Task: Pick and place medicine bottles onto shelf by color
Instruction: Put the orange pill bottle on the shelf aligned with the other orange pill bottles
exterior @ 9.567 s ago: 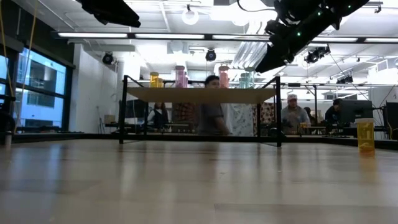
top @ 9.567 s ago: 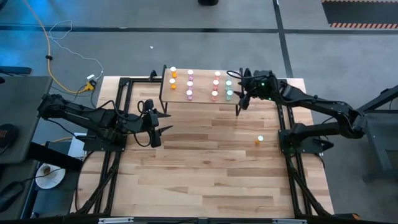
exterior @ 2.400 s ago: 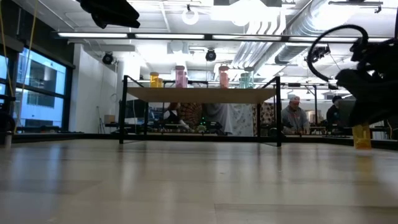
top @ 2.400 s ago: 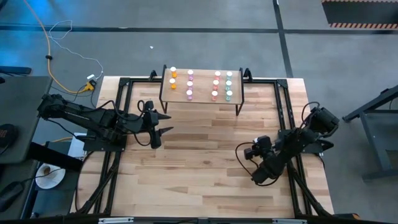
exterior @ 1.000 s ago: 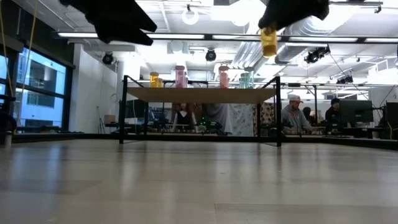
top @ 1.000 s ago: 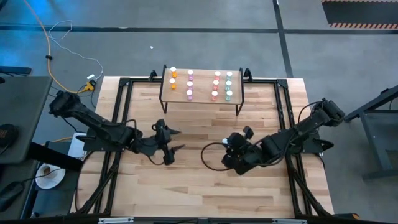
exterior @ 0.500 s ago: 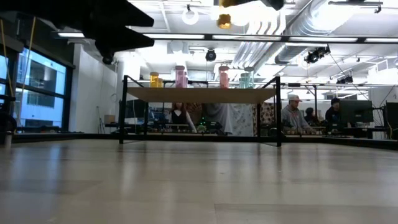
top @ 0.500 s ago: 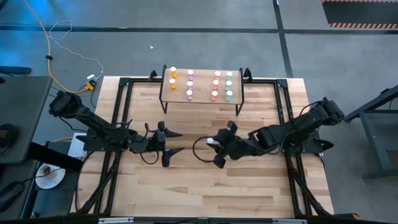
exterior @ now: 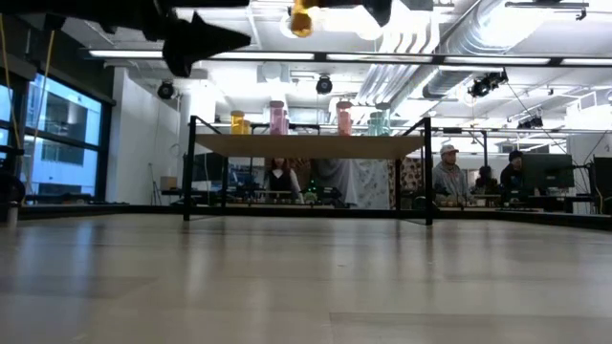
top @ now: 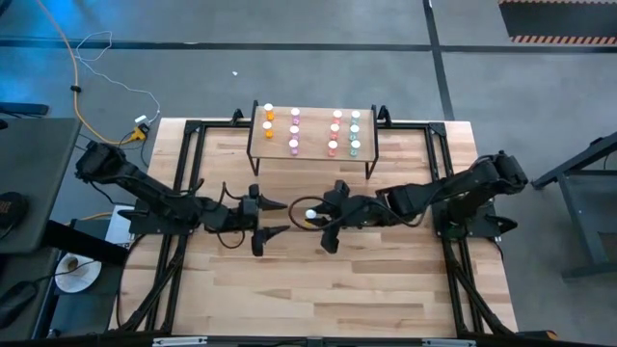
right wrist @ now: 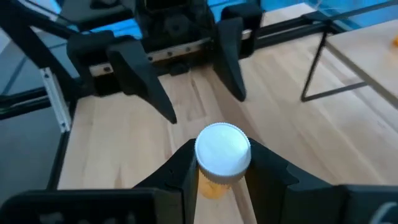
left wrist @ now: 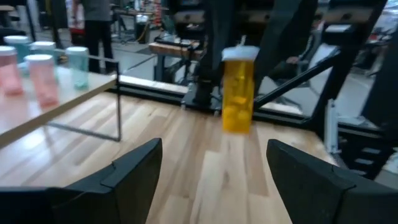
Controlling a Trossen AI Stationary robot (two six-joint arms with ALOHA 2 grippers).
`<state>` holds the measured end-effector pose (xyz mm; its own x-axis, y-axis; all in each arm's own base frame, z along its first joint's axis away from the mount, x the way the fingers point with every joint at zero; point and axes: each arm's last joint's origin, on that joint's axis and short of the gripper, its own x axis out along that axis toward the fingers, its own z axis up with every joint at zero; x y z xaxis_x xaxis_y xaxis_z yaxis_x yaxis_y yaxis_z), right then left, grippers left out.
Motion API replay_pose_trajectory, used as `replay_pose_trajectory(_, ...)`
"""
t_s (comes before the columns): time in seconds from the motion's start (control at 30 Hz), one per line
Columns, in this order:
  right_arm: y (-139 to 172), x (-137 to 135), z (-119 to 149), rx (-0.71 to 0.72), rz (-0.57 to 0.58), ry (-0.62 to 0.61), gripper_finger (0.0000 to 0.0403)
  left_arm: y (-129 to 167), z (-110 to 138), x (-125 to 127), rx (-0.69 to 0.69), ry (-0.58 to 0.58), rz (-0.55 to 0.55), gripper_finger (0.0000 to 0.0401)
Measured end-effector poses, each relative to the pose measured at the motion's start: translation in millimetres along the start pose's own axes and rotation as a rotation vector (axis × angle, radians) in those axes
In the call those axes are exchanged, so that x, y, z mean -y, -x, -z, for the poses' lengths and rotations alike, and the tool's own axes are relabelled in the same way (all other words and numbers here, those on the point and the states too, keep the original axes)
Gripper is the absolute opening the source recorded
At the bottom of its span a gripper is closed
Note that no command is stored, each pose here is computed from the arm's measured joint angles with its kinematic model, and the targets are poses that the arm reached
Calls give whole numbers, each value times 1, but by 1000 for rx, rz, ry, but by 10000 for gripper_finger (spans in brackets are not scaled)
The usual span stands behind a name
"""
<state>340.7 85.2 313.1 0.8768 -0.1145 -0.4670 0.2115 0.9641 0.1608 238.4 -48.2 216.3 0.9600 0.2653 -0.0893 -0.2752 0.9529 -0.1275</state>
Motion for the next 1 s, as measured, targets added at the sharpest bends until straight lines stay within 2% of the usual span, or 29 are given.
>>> replay_pose_trajectory(0.17, -10, 7, -1, -15, -28, 17, 96, -6, -9, 1, -4, 5, 36, 278)
replay_pose_trajectory(0.3, -14, 11, -3, -9, -58, 19, 96, -8, -10, -3, -20, 0, 26, 278)
replay_pose_trajectory(0.47, -17, 18, -5, -13, -64, 33, 96, -11, -11, -8, -31, 7, 73, 278)
replay_pose_trajectory(1.0, -35, 41, -11, -5, -82, 74, 96, -25, -13, -42, -72, 10, 76, 278)
